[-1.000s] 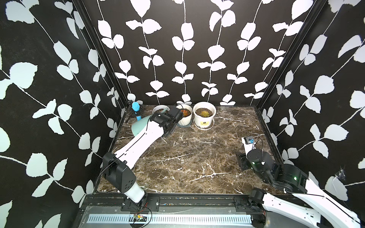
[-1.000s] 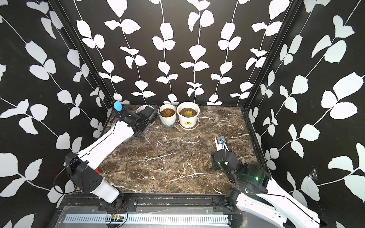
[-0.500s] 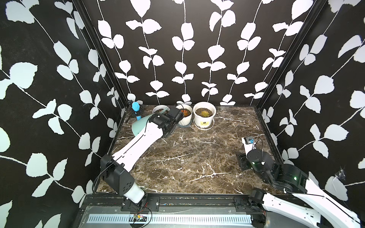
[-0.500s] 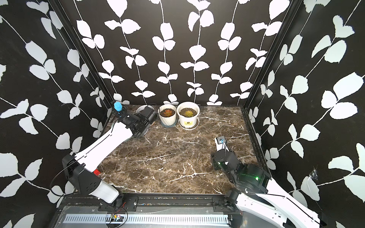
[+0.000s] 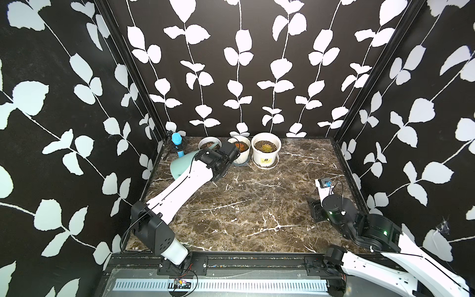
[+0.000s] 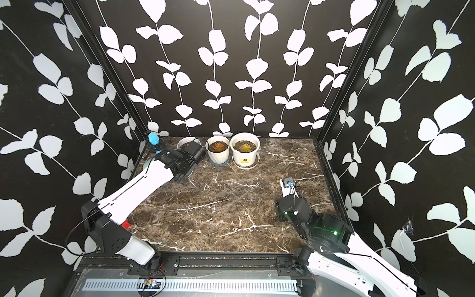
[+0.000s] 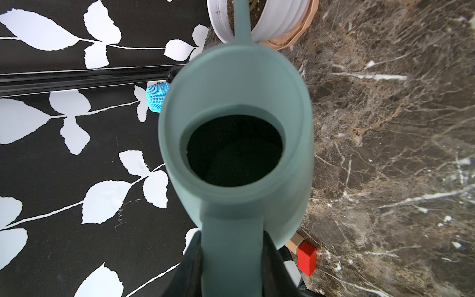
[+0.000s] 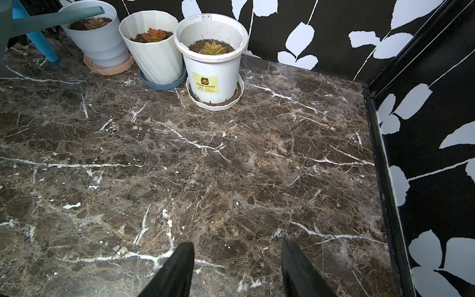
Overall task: Water the succulent around the soil edge
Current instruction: Water the soil of the potted plant with water.
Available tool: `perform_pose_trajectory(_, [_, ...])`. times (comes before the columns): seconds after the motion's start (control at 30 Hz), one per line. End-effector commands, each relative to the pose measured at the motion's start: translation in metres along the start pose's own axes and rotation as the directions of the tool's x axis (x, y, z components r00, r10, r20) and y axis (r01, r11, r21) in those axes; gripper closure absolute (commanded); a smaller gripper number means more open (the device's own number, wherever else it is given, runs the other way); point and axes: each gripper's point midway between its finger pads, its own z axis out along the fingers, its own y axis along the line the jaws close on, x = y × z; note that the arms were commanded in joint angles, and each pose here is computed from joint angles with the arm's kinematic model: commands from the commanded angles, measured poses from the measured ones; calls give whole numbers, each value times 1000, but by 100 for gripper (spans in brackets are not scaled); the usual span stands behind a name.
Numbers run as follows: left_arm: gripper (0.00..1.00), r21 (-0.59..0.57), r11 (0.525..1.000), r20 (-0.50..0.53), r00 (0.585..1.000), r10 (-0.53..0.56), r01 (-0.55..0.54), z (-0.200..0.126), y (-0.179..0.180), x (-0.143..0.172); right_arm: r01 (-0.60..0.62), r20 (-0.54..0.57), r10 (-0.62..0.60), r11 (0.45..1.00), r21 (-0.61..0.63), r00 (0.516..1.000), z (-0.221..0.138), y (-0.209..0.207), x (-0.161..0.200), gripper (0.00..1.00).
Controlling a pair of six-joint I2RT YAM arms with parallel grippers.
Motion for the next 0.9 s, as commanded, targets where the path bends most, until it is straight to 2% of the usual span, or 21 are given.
perform_pose_trajectory(0.0, [100,-63,997,11,999,-45,46,-13,19,14,-13,-7,13,1000,2,1000,2,-1,4,43])
perform_pose_trajectory(0.87, [100,-63,997,0,999,-41,41,-15,11,27,-26,-8,26,1000,-2,1000,1,-1,6,43])
